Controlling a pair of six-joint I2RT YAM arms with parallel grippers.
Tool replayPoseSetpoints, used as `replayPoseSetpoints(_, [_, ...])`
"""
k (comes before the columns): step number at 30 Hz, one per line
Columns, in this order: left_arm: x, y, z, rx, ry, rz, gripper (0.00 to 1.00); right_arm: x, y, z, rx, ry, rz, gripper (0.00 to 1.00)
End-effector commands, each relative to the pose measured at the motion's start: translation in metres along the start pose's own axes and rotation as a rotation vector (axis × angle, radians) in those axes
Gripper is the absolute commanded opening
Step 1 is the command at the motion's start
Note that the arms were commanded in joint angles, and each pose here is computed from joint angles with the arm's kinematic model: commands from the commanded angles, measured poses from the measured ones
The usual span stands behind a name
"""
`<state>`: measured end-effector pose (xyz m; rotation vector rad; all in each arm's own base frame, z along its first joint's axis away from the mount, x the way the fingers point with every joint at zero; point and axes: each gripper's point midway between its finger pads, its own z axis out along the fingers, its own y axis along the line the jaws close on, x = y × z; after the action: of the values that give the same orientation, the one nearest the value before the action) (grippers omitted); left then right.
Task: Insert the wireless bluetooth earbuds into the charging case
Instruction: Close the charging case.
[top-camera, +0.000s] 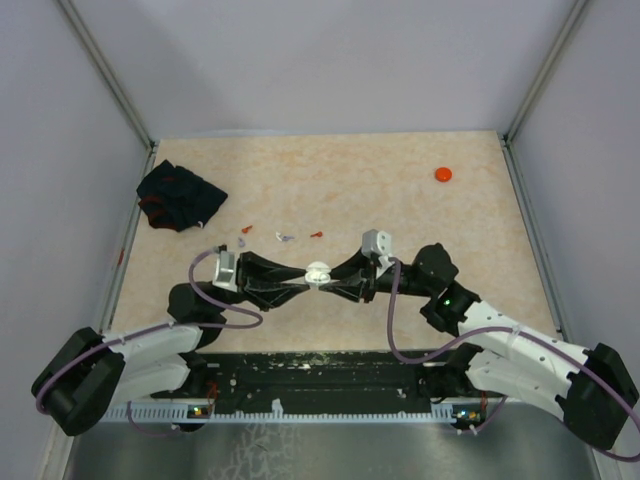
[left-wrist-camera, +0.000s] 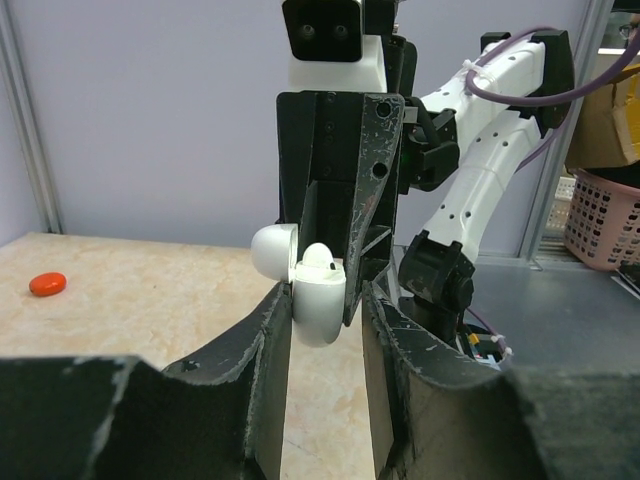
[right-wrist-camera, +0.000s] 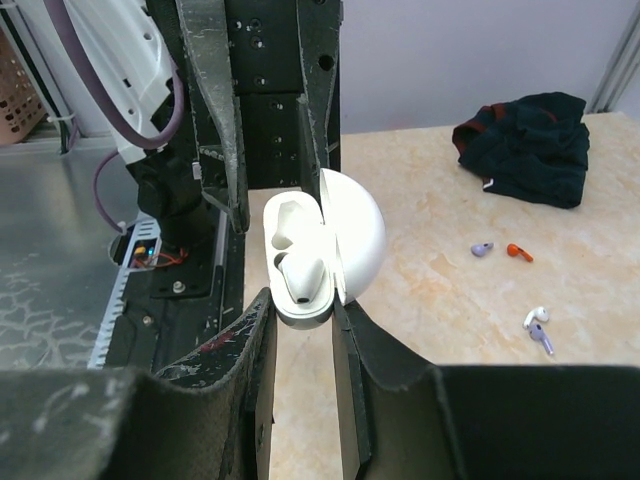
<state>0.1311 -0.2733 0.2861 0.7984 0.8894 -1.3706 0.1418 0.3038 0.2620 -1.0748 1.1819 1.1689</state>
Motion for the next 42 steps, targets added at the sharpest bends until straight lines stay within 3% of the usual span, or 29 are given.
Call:
replayPoseSetpoints(1, [-0.010,-0.007,0.007,0.057,-0.007,0.025,0.39,-0.023,-0.006,0.004,0.007,-0.037,-0.059,0.00])
replayPoseSetpoints(16, [0.007,0.005,0.007,0.005,0.081,-0.012,0.38,-0.026,-0.007,0.004,0.012,-0.037,-0.061,0.00])
replayPoseSetpoints(25, [0.011,0.008,0.006,-0.012,0.102,-0.010,0.30,-0.026,-0.007,0.004,0.014,-0.033,-0.058,0.00])
replayPoseSetpoints(31, [0.008,0.010,0.006,-0.025,0.098,-0.013,0.40,-0.019,-0.009,0.006,0.009,0.009,-0.052,0.00])
replayPoseSetpoints(35, [0.017,0.013,0.008,-0.030,0.159,-0.040,0.41,-0.015,-0.010,0.009,-0.006,0.054,-0.032,0.00])
replayPoseSetpoints(39, [0.018,0.012,0.008,-0.023,0.181,-0.043,0.34,-0.011,-0.012,0.011,-0.010,0.085,-0.028,0.00])
replayPoseSetpoints(42, [0.016,0.011,0.007,-0.024,0.180,-0.038,0.16,-0.009,-0.013,0.011,-0.008,0.097,-0.021,0.00])
